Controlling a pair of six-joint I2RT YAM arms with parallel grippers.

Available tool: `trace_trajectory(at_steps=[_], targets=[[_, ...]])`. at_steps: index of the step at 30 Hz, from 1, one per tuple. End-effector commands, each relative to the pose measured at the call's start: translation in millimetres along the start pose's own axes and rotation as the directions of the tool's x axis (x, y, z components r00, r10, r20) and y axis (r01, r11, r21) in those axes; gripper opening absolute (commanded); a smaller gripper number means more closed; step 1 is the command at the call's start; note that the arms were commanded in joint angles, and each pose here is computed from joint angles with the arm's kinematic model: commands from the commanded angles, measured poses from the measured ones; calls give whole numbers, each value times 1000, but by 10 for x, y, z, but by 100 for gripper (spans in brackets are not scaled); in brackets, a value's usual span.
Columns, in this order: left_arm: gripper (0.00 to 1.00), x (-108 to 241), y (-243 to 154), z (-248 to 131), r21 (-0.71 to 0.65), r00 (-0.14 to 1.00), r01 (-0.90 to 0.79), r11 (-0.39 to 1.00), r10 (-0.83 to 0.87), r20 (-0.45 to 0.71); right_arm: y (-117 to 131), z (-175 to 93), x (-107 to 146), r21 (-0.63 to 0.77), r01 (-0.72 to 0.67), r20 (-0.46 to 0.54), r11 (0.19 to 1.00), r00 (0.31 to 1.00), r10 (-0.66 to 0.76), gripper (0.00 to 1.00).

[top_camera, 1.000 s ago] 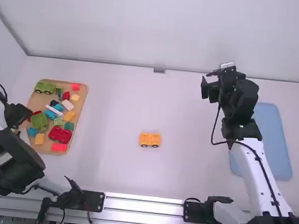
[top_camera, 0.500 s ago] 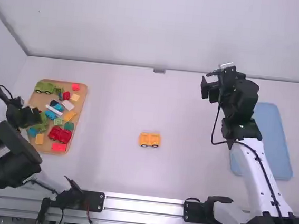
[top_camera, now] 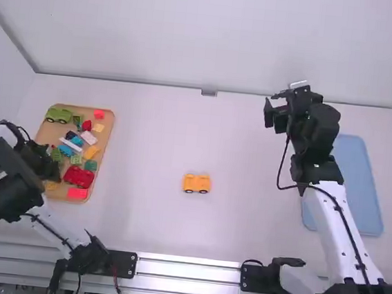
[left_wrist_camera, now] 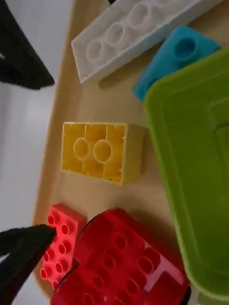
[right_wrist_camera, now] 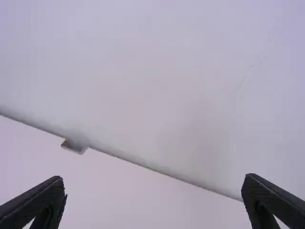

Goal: Assemble lego blocks to make yellow taxi

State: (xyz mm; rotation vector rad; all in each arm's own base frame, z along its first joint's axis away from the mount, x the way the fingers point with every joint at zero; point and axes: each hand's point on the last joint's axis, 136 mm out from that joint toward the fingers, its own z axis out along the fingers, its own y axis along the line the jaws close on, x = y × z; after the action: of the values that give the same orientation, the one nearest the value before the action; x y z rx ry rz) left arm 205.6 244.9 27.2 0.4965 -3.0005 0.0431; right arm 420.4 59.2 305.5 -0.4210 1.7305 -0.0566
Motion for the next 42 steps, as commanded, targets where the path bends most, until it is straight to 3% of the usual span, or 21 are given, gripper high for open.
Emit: trace_trajectory(at_steps=[1, 3, 8, 15, 22, 28, 31, 39, 42], targets=[[58, 29, 56, 27, -7, 1000, -17, 1000, 17, -9, -38, -12, -200, 7, 3, 41, 1000, 999, -3, 99], [53, 9, 65, 44, -12, 1000, -16, 1000, 16, 1, -33, -12, -193, 5, 3, 38, 1000, 999, -3, 99], [59, 34, 24, 231, -9, 1000, -25, 1000, 25, 13, -35, -12, -200, 6, 3, 41, 1000, 999, -4, 98], [56, 59, 57, 393, -47, 1000, -22, 999, 23, 20, -50, -15, -242, 12, 4, 58, 1000, 998, -5, 99], [38, -3, 85, 436, -64, 998, -8, 998, 12, 54, -50, -15, -245, 12, 4, 59, 1000, 998, -5, 99], [35, 28, 61, 429, -58, 999, -6, 998, 8, 37, -49, -15, -249, 11, 5, 61, 1000, 998, -5, 98], [37, -6, 64, 304, -45, 999, 21, 999, -19, 33, -47, -15, -249, 11, 5, 61, 1000, 998, -5, 98], [29, -146, 18, -184, 13, 994, 86, 996, -87, 61, 106, -29, -361, -81, 16, 116, 997, 993, -7, 99], [19, -233, -84, -364, 34, 992, 63, 997, -67, 110, 151, -42, -423, -110, 20, 145, 994, 989, -4, 99]])
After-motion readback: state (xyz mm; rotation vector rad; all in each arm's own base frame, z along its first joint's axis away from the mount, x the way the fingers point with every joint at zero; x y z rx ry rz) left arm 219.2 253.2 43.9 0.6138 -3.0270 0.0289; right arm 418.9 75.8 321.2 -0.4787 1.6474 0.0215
